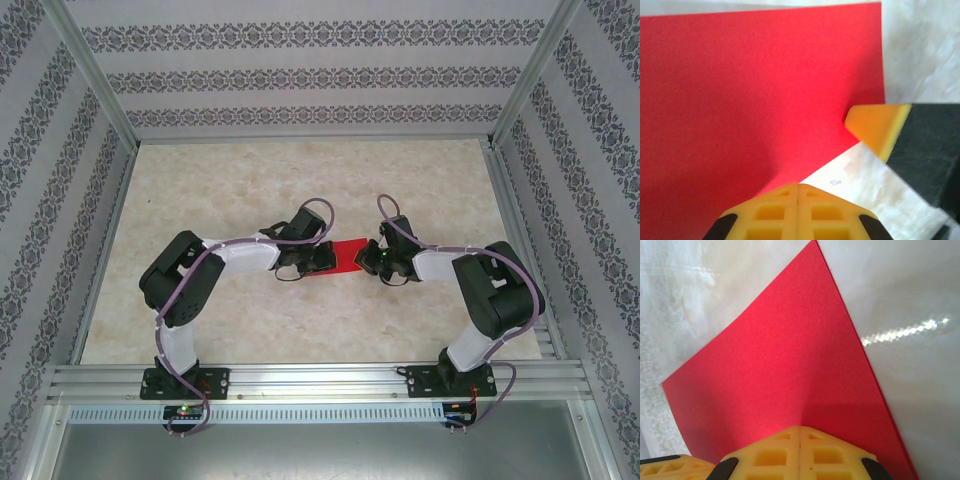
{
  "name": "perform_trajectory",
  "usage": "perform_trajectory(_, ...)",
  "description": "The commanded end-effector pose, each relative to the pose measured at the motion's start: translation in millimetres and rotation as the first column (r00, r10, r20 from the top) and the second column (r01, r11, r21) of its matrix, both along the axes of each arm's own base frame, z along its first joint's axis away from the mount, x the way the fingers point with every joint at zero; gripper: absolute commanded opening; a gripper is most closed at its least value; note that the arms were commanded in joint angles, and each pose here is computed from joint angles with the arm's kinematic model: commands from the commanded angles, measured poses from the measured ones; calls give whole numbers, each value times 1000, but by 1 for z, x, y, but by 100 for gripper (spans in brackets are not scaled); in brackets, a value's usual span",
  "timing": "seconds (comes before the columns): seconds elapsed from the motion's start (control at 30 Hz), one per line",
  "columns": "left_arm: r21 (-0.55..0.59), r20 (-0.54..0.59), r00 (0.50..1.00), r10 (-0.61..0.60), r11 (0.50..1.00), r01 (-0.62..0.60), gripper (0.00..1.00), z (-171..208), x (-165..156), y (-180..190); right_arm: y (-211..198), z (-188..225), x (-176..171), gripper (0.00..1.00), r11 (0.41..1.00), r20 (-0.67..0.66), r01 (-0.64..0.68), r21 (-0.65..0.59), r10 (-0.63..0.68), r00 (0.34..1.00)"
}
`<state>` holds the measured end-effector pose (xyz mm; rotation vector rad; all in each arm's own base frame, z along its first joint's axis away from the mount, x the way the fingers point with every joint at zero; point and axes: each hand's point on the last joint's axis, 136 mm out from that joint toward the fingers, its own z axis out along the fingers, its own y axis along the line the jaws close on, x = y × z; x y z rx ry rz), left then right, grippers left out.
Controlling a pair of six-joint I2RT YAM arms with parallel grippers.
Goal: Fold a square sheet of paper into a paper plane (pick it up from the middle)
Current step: First fold in half a square sheet of paper at the center of the table.
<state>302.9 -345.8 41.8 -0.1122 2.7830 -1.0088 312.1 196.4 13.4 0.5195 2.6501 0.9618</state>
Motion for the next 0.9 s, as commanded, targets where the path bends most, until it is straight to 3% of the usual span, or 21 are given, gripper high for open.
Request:
perform_trajectory(0.0,-116,-35,993,115,986,-118,1,8,7,-17,-8,-12,-3,0,999,-27,37,-24,-38,999)
perform_trajectory(0.27,-88,-59,975,216,971,-220,0,-14,-1,-25,-9,-19,-7,0,999,-47,49,-17,-50,998)
perform_trajectory(0.53,-36,-84,953,291,955,-295,0,-32,-6,-10,-12,-29,-13,0,998,-76,51,-28,-53,996)
perform_trajectory(0.87,-178,30,966,256,953,-247,0,9,8,-25,-18,-39,-19,0,997,-104,60,-45,-64,993)
